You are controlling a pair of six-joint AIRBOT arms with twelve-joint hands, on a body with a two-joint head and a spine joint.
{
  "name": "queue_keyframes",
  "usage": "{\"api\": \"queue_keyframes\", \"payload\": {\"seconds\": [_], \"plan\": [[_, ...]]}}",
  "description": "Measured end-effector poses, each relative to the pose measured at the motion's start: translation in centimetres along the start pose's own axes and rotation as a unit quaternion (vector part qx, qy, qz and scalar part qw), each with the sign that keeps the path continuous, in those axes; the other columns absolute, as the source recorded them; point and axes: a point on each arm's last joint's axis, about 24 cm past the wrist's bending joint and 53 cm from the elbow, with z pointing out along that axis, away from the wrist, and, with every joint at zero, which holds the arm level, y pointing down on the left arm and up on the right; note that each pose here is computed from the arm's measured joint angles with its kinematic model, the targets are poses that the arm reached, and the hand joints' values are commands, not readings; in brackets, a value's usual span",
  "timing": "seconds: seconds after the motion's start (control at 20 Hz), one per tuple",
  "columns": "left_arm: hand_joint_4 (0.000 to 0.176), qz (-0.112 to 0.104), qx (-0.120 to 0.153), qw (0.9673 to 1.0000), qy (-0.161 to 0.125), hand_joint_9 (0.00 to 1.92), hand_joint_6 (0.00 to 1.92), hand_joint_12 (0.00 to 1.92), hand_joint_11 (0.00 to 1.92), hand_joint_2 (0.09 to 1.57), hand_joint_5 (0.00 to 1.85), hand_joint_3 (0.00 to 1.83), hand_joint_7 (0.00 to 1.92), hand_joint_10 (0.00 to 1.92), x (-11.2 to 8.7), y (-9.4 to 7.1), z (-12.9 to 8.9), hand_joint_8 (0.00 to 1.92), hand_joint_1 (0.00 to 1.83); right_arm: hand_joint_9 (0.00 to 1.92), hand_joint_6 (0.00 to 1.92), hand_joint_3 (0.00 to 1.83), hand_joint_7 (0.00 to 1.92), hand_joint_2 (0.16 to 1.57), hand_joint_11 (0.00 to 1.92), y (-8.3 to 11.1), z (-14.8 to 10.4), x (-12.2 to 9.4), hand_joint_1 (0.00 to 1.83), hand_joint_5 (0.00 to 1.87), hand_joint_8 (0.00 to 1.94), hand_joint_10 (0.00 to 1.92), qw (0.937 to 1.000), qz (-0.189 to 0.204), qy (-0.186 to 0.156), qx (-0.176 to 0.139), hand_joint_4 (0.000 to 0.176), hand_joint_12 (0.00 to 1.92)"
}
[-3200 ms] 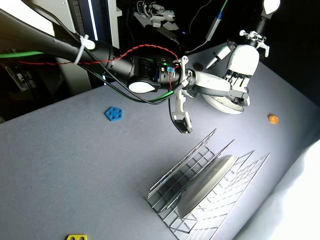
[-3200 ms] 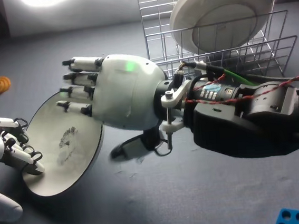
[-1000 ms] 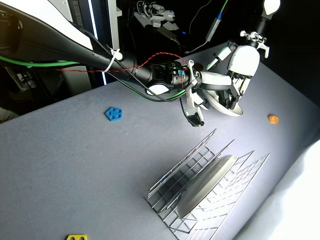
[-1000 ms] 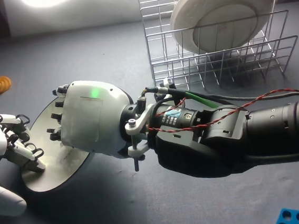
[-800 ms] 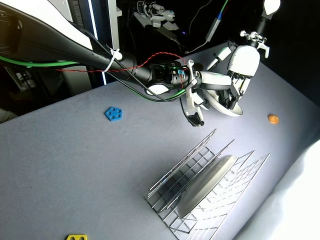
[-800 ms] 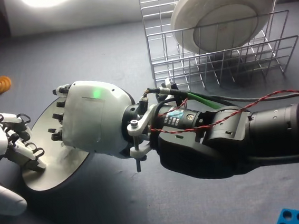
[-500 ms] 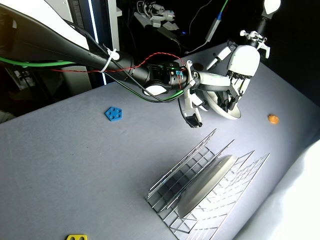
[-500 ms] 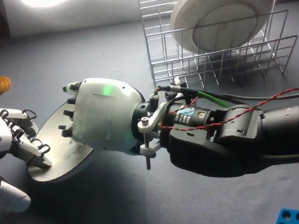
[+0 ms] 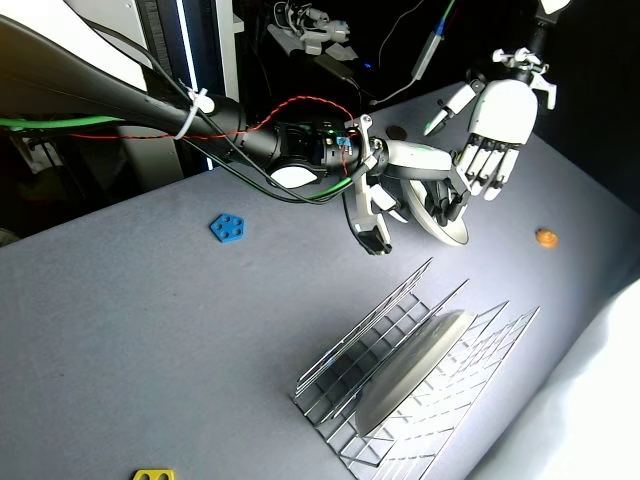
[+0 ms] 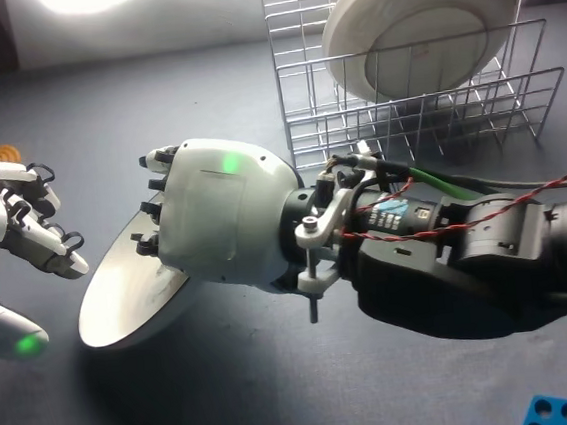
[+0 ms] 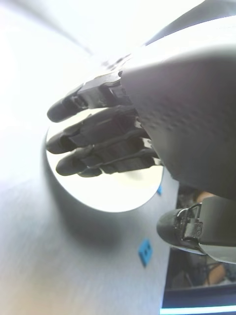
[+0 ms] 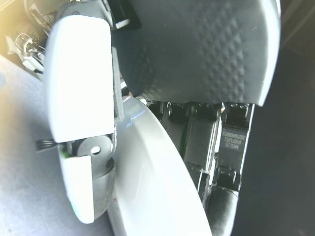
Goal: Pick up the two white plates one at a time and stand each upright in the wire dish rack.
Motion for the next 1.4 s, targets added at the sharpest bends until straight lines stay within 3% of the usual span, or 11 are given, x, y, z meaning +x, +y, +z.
{"api": "queue_keyframes", "payload": {"seconds": [0.3, 0.65, 0.85, 1.0, 1.3, 1.4], "plan": [[0.0, 0.003, 0.004, 1.0, -0.008, 0.5, 0.0, 0.59, 0.0, 1.14, 0.51, 0.0, 0.64, 0.0, -0.7, -0.2, -0.4, 0.0, 0.0, 1.14, 1.12, 0.0, 0.96, 1.13, 0.64, -0.5, -1.6, -2.0, 1.21, 0.95, 0.95, 0.0, 0.9994, 0.032, -0.003, 0.011, 0.006, 1.16], [0.0, 0.005, 0.005, 0.9999, -0.011, 0.51, 0.0, 0.64, 0.0, 1.15, 0.51, 0.0, 0.63, 0.0, -0.9, -0.3, -0.5, 0.0, 0.0, 1.15, 1.09, 0.0, 1.0, 1.12, 0.65, -2.2, -3.1, -5.6, 1.21, 0.96, 0.9, 0.01, 0.9961, 0.078, -0.015, 0.039, 0.014, 1.13], [0.0, 0.009, 0.005, 0.9999, -0.012, 0.51, 0.0, 0.65, 0.0, 1.15, 0.5, 0.0, 0.64, 0.0, -1.0, -0.3, -0.5, 0.0, 0.0, 1.15, 1.08, 0.0, 0.98, 1.12, 0.65, -2.5, -3.3, -10.1, 1.21, 0.96, 0.92, 0.0, 0.9941, 0.088, -0.045, 0.044, 0.013, 1.14], [0.0, 0.01, 0.005, 0.9999, -0.012, 0.52, 0.0, 0.65, 0.0, 1.15, 0.51, 0.0, 0.64, 0.0, -1.0, -0.3, -0.5, 0.0, 0.0, 1.14, 1.1, 0.0, 0.97, 1.13, 0.64, -2.7, -3.6, -11.5, 1.21, 0.96, 0.94, 0.0, 0.9934, 0.094, -0.047, 0.045, 0.013, 1.15], [0.0, 0.009, 0.003, 0.9999, -0.012, 0.52, 0.0, 0.64, 0.0, 1.15, 0.51, 0.0, 0.64, 0.0, -1.1, -0.2, -0.7, 0.0, 0.0, 1.15, 1.09, 0.0, 0.96, 1.13, 0.64, -5.5, -4.3, -14.7, 1.21, 0.96, 0.96, 0.0, 0.9889, 0.111, -0.047, 0.087, 0.02, 1.18], [0.0, 0.009, 0.002, 0.9999, -0.013, 0.52, 0.0, 0.64, 0.0, 1.15, 0.5, 0.0, 0.64, 0.0, -1.1, -0.1, -0.8, 0.0, 0.0, 1.13, 1.12, 0.0, 0.95, 1.14, 0.62, -6.8, -4.6, -15.2, 1.2, 0.94, 0.98, 0.0, 0.9843, 0.135, -0.043, 0.106, 0.021, 1.17]]}}
